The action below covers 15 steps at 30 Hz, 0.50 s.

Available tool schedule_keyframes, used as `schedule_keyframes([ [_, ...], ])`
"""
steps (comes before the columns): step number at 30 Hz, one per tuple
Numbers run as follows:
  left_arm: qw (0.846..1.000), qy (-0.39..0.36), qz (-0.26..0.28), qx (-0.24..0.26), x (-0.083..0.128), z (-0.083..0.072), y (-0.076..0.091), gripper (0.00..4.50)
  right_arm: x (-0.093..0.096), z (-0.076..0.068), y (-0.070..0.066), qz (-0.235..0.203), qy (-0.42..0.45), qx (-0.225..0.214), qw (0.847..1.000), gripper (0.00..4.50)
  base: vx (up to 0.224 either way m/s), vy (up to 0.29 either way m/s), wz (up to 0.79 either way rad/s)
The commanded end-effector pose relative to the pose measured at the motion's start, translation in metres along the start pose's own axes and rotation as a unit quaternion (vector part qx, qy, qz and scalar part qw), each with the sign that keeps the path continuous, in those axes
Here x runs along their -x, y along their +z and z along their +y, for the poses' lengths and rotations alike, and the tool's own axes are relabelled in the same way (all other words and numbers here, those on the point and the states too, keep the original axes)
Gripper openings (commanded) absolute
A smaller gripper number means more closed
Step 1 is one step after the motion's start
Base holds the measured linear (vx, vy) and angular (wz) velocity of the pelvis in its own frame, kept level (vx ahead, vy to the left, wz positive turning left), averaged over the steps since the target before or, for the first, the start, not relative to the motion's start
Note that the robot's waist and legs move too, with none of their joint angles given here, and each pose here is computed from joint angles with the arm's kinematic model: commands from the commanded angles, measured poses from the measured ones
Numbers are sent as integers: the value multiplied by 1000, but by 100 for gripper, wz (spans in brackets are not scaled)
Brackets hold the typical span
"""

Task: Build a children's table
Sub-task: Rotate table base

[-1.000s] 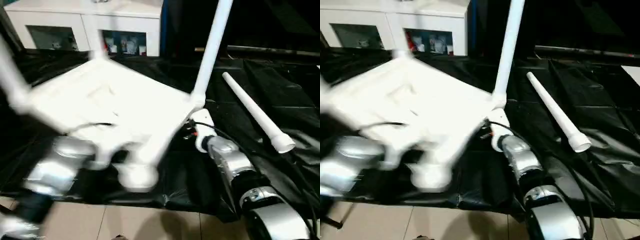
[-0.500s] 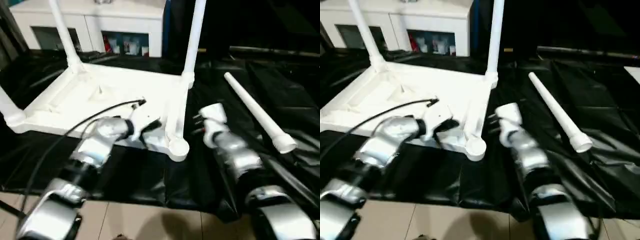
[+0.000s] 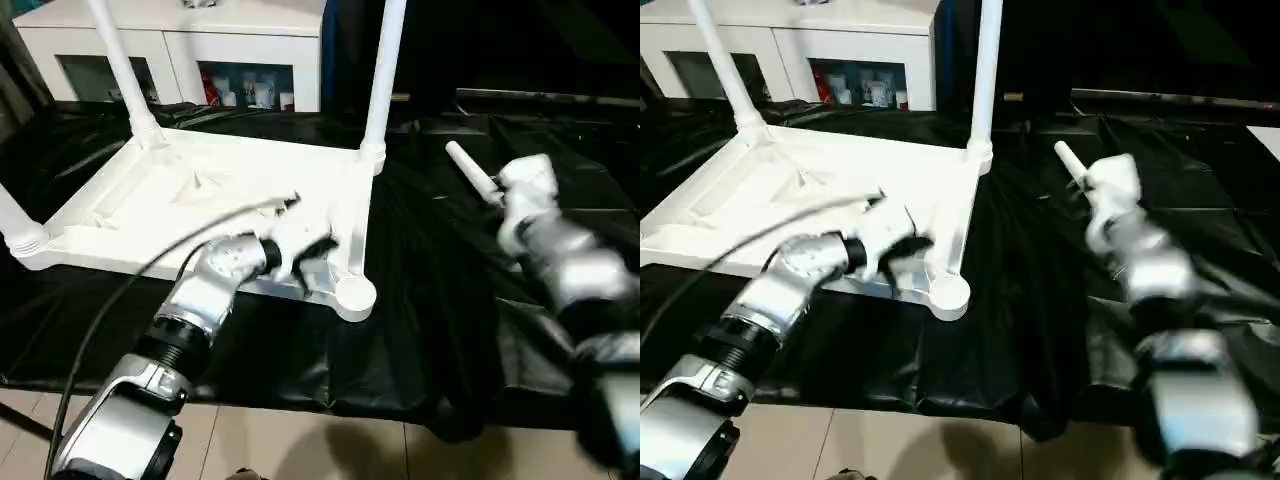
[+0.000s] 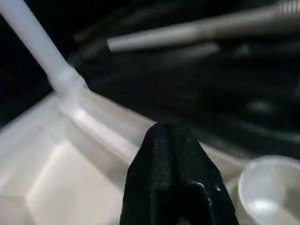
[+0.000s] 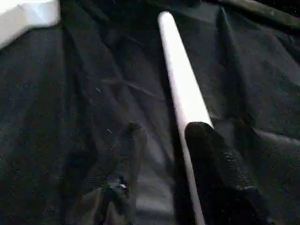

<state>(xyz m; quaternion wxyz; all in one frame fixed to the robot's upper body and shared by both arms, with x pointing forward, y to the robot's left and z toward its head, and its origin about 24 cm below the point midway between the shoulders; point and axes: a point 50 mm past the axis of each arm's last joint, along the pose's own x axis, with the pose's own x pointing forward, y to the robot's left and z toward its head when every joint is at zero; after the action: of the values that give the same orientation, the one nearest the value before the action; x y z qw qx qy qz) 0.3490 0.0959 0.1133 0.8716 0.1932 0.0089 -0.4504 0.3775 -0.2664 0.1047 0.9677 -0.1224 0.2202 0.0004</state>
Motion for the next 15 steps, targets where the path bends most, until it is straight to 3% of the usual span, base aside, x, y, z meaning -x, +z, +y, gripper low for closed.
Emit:
schedule_keyframes([
  [1,999,0,-21,24,8,2,6,0,1,-7,0,17,18,-3,1000,202,0,0,0],
  [4,999,-24,-19,40,20,1,5,0,2,-13,0,35,37,0,999,228,0,0,0],
  [8,997,-57,4,59,33,-8,-2,42,4,-27,4,42,16,10,999,261,0,0,0],
  [15,993,-96,10,73,44,-22,1,103,9,-43,7,49,-8,13,999,319,0,0,0],
])
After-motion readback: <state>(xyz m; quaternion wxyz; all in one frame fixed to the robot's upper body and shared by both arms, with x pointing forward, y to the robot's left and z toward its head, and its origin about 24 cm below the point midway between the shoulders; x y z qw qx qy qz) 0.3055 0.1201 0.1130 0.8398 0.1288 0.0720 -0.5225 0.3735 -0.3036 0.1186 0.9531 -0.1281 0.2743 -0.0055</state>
